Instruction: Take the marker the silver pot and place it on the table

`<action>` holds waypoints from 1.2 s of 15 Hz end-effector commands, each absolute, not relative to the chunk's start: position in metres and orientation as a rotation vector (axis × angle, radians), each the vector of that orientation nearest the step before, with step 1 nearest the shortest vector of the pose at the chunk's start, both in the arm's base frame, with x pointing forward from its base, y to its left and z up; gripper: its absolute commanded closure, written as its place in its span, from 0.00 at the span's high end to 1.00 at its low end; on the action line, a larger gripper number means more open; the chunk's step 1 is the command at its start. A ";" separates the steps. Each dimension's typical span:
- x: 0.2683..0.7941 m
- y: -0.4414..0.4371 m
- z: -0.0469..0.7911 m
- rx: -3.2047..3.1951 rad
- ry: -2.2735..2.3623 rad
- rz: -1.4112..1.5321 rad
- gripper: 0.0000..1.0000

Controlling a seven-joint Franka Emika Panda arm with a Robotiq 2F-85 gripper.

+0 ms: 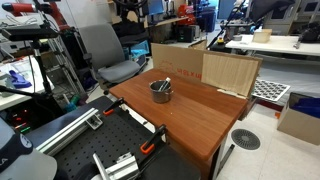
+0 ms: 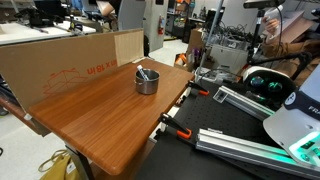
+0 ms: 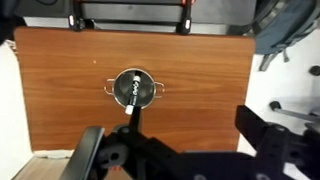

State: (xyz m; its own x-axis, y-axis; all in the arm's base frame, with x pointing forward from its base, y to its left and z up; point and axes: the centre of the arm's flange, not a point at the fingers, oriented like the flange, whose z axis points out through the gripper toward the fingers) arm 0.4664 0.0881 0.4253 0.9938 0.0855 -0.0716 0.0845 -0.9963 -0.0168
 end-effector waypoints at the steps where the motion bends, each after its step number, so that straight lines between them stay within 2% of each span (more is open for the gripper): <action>1: 0.490 0.087 0.384 -3.154 -0.161 0.105 1.00; 8: 0.522 0.075 0.314 -3.149 -0.135 0.099 1.00; 18: 0.532 0.058 0.273 -3.168 -0.137 0.165 1.00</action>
State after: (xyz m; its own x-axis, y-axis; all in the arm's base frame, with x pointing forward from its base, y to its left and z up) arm 0.5242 0.0644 0.2802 0.9921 0.0683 -0.1057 0.0701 -0.9975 0.0129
